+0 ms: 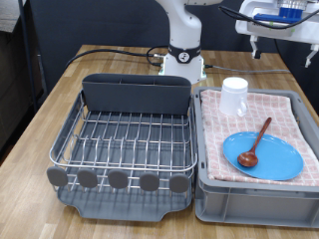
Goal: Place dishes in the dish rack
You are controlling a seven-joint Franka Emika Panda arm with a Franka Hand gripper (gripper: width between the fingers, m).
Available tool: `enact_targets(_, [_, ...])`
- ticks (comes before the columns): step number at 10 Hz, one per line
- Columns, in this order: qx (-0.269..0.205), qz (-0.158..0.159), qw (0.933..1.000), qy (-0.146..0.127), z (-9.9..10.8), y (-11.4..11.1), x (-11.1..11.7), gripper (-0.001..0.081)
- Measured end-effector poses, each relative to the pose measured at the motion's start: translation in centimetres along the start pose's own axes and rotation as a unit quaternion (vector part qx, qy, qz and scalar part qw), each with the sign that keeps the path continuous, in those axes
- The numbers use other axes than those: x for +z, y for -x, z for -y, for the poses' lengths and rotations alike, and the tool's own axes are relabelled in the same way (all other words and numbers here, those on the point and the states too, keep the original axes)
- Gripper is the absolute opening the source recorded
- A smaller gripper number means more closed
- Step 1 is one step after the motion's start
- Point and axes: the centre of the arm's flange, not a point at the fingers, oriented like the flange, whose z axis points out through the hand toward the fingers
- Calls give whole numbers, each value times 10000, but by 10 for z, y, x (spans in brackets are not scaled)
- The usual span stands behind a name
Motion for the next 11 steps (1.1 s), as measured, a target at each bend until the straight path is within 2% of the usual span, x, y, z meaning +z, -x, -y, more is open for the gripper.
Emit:
enact_targets(6, [133, -176, 9997, -117, -11, 33, 71, 802])
enact_targets(11, [143, -77, 9991, -390, -36, 31, 133, 802])
